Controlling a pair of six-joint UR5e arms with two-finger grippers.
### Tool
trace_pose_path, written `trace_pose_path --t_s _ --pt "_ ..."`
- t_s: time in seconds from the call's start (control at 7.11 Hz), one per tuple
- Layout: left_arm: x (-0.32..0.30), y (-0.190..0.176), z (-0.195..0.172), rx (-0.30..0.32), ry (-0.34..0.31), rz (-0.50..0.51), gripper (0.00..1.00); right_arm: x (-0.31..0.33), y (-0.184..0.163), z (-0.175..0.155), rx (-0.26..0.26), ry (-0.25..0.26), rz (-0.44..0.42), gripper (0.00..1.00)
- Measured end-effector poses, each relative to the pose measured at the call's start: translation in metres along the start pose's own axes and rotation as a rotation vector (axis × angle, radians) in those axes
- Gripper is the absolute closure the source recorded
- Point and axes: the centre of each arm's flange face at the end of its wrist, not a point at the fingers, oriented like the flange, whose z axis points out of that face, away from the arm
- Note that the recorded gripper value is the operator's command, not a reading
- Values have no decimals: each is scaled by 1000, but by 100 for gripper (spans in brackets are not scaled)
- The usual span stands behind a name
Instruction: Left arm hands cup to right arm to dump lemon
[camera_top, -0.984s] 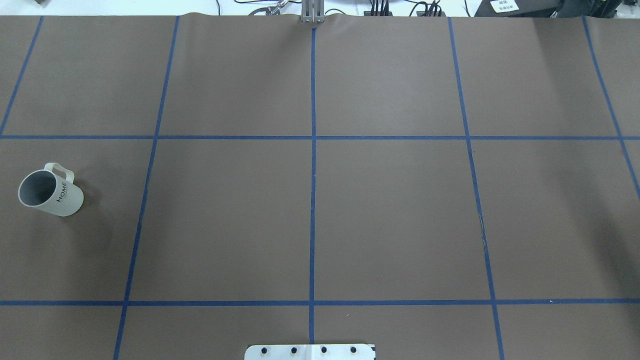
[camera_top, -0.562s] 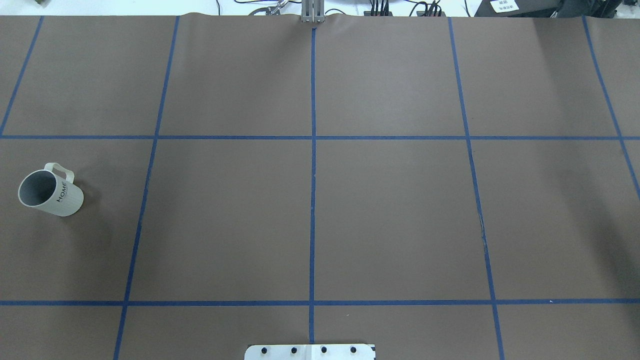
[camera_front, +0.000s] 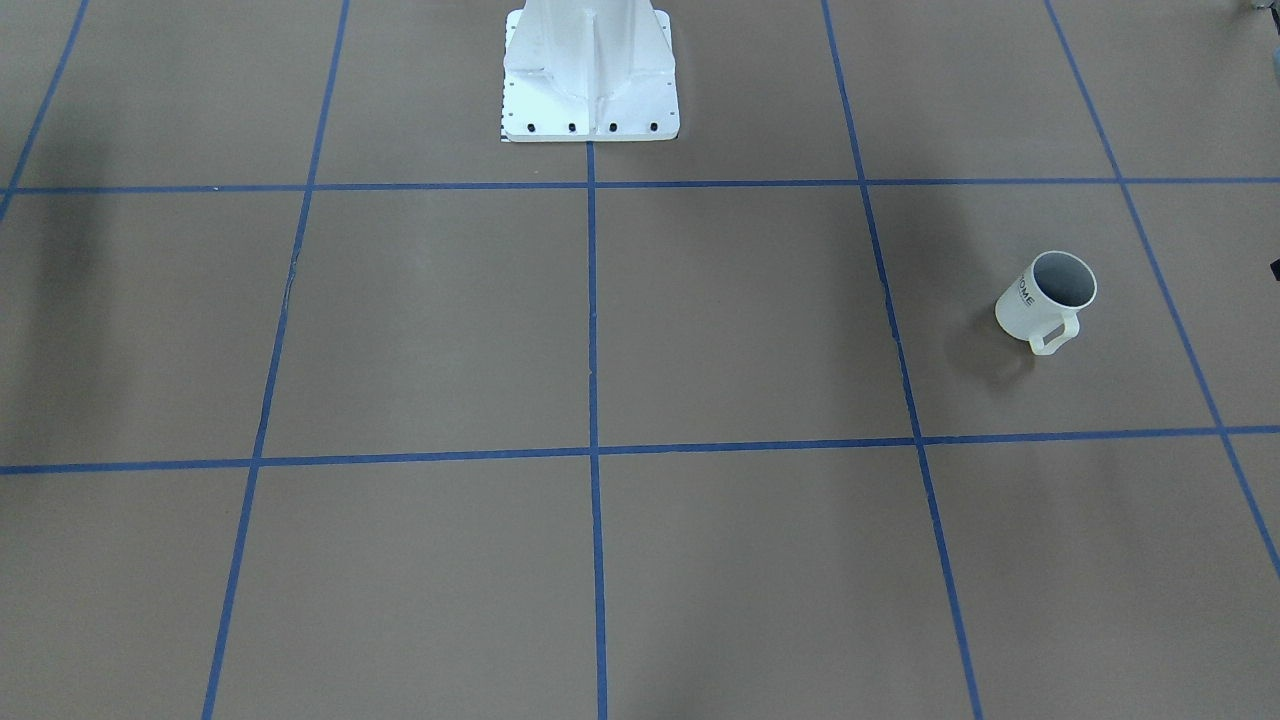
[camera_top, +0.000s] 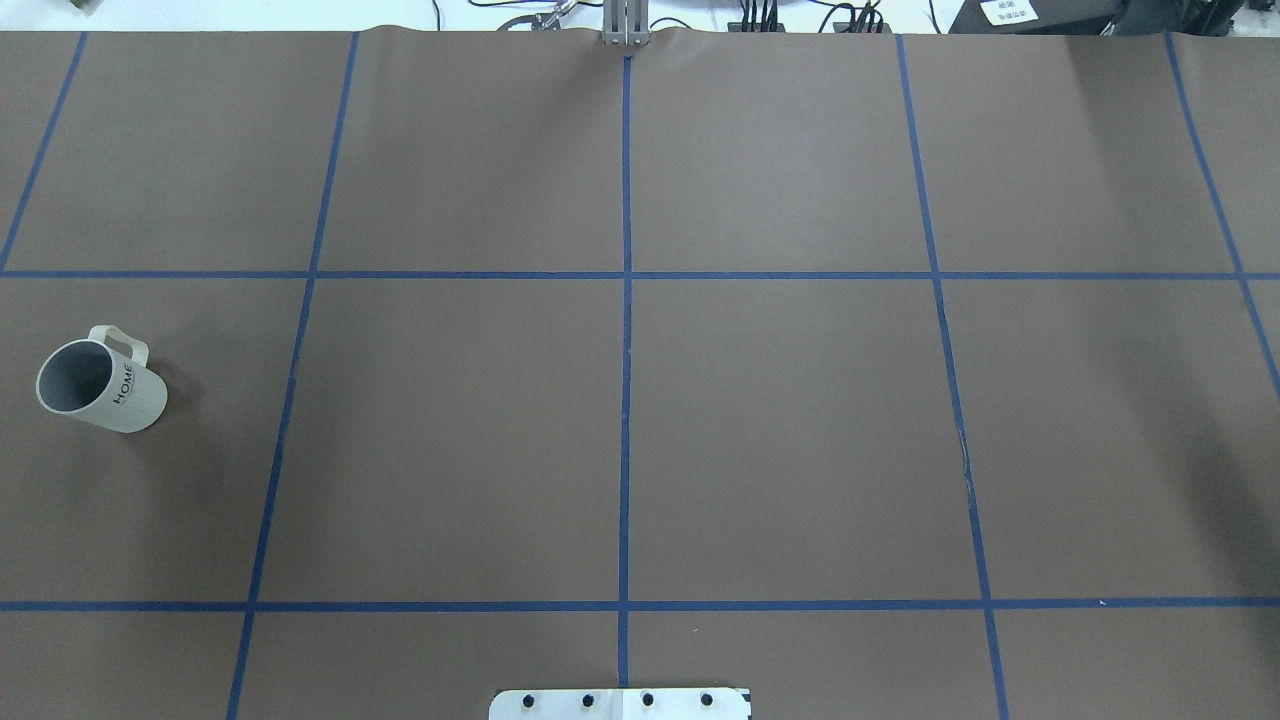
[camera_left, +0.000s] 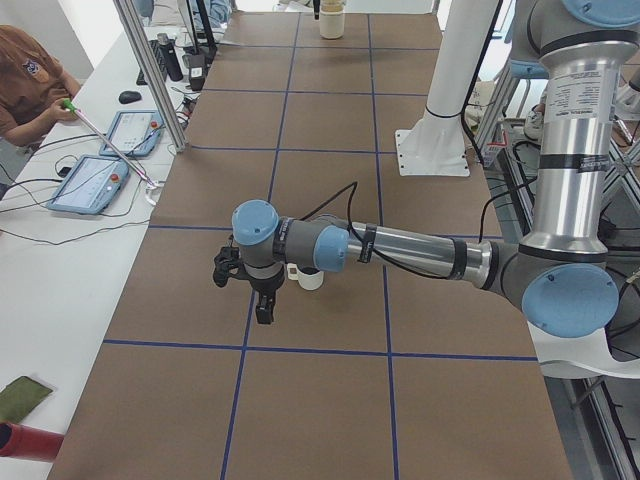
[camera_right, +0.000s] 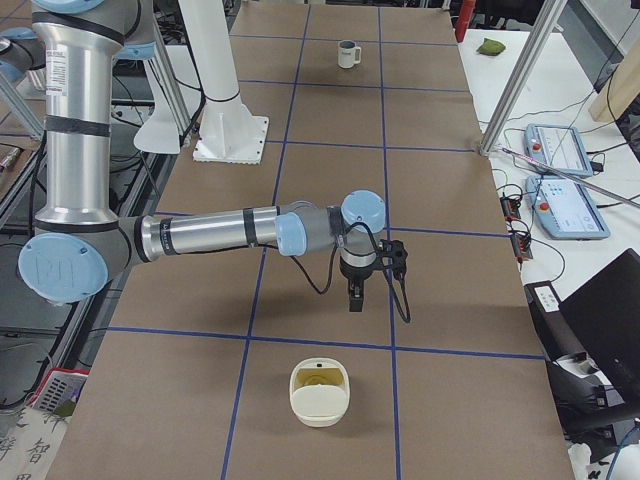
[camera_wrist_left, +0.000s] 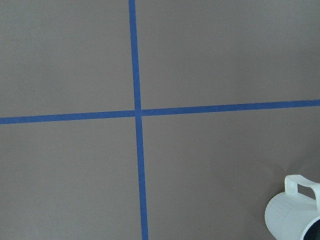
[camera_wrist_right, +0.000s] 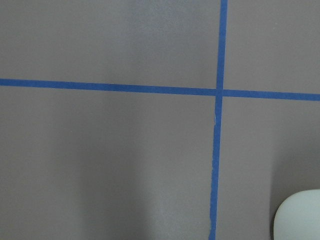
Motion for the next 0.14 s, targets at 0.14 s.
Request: trace_pose_path --t_s 0.14 --pt "1 -2 0 1 -2 2 0 0 0 0 0 0 0 0"
